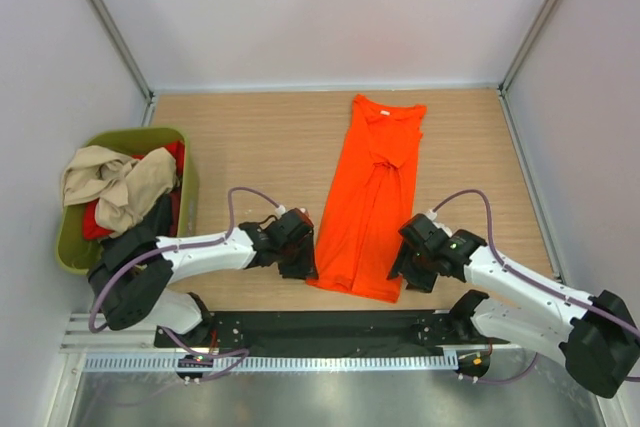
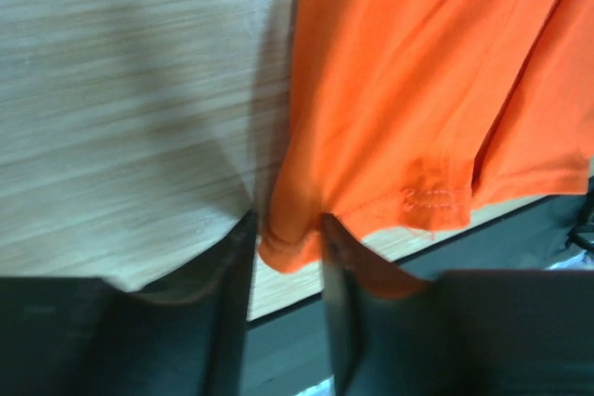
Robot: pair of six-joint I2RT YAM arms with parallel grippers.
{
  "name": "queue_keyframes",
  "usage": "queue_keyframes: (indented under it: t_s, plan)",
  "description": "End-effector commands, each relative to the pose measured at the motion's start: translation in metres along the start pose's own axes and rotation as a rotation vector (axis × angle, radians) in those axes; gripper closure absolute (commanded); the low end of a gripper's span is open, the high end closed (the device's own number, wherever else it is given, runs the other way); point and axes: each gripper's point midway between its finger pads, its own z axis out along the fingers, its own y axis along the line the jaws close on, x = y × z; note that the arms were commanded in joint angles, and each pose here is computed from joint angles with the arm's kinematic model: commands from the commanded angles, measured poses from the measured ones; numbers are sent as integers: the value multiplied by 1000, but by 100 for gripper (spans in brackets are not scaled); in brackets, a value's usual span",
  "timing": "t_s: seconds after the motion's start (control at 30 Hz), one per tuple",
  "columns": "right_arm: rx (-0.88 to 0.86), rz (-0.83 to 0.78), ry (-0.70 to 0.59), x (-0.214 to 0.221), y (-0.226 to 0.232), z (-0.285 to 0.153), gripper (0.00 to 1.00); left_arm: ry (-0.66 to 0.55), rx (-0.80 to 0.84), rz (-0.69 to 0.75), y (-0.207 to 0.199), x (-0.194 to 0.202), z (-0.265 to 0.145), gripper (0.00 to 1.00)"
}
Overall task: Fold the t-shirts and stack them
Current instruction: Fold the tshirt
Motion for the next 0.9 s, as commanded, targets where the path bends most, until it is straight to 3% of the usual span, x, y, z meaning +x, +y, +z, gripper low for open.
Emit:
queue_keyframes:
  t_s: [0.0,0.17,0.53,0.87]
  plan:
    - [61,38,-34,2,-18,-4,43,-17,-49,-41,14,4,-1,60]
    - [56,23,-25,12,-21,-5,46,-12,7,-50,3,5,-4,54]
    - [73,-12,-9,29,-21,4,55,13,-5,-55,13,14,2,55]
    - [68,-21,-1,35,-20,12,78,16,29,-45,7,15,0,76]
